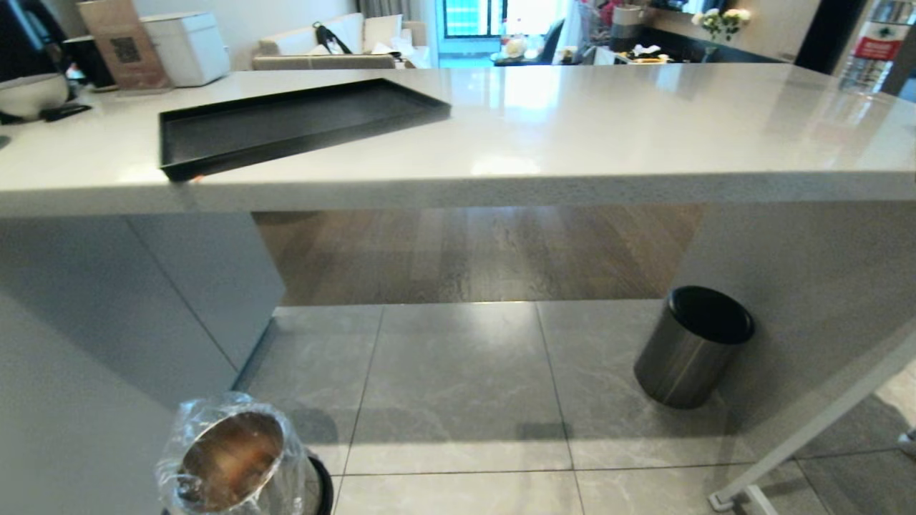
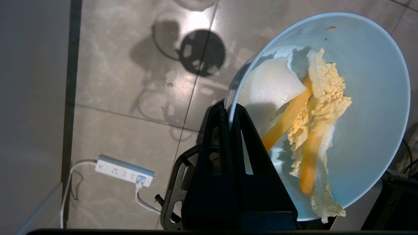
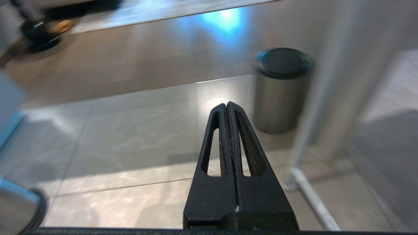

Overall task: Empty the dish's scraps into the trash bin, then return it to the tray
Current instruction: Move the bowl over the trash can

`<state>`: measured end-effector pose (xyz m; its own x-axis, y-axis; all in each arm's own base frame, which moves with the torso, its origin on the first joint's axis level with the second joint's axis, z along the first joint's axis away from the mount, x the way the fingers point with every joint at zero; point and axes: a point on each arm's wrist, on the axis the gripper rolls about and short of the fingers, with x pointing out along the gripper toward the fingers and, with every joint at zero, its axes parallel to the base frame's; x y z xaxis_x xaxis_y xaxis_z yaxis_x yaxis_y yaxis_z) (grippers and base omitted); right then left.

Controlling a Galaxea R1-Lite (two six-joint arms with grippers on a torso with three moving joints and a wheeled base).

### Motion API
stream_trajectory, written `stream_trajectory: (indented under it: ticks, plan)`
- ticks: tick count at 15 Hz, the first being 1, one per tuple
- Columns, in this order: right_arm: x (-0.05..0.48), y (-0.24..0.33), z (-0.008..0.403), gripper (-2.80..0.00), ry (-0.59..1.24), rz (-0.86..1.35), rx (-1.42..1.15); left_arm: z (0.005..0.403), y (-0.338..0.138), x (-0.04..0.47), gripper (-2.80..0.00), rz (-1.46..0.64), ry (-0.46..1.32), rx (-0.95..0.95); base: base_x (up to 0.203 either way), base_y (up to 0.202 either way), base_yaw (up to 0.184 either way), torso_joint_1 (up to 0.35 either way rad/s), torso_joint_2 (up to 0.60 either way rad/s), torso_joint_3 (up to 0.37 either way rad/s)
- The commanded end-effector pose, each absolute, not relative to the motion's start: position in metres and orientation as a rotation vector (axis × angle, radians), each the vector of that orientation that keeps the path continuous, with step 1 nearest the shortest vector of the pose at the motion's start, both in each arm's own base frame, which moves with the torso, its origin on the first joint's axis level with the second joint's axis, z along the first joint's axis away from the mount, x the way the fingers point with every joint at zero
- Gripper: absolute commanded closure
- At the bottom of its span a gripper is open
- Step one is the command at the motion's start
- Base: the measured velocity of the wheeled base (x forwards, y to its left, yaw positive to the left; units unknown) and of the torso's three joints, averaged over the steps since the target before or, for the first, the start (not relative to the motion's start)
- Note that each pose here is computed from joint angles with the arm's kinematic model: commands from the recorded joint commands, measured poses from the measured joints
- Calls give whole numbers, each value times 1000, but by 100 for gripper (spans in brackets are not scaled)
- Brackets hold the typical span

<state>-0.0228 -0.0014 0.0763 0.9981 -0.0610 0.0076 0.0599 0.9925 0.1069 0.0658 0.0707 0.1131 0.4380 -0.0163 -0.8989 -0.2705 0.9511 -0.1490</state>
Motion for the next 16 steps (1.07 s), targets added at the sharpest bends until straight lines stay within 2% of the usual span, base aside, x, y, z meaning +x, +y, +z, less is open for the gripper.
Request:
stream_trajectory:
  ticks: [1,16]
  plan:
    - [-23,-1,76,0,-11,-61,108,113,71,66,0,158,1109,-288,-4,-9,184,-6,-2,2]
    - [-23,-1,76,0,-11,-61,108,115,70,65,0,163,1101,-279,-2,-8,168,3,3,3]
